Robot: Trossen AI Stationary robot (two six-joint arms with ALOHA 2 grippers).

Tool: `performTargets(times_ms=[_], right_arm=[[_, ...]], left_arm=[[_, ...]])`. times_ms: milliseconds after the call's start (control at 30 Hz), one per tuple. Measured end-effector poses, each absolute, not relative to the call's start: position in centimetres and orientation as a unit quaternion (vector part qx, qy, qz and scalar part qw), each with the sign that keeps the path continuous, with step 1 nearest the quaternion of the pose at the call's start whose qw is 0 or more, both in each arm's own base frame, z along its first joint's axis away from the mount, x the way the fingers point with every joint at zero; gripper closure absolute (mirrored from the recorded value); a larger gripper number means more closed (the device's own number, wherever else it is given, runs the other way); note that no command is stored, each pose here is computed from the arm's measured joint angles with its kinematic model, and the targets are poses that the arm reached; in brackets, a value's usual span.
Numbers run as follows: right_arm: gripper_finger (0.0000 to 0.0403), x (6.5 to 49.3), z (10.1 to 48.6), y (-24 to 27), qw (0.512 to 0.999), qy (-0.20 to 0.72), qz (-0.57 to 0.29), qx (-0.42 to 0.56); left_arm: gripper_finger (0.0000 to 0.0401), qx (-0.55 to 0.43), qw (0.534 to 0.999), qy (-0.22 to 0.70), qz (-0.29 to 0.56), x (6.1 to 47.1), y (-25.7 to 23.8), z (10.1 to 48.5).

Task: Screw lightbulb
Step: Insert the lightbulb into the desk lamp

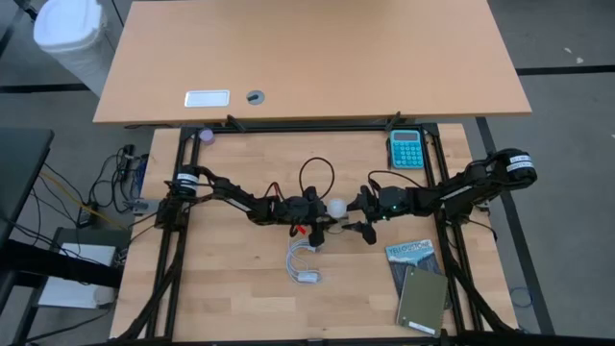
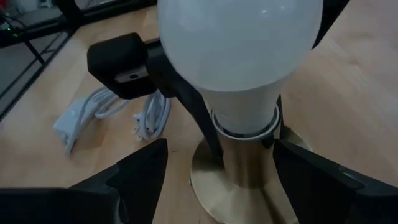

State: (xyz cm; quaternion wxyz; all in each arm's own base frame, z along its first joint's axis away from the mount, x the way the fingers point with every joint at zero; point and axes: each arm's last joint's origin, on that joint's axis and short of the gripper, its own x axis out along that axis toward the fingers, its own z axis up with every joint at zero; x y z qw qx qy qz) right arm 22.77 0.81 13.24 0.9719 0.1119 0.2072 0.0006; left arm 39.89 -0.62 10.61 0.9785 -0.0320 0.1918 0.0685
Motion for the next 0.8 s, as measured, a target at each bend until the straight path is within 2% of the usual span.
performTargets(times_ms=[500, 800], right_arm=[[0.0107, 22.98, 13.8, 1.02, 0.983, 0.175, -0.01, 0.053], [0.0107, 23.07, 14.16, 1.68, 0.986, 0.156, 0.019, 0.047]], left_arm=[[0.0213, -0.036, 0.978, 0.193, 0.07, 39.88, -0.62, 10.61], [0.0213, -0.036, 0.978, 0.195, 0.068, 39.87, -0.67, 10.61]])
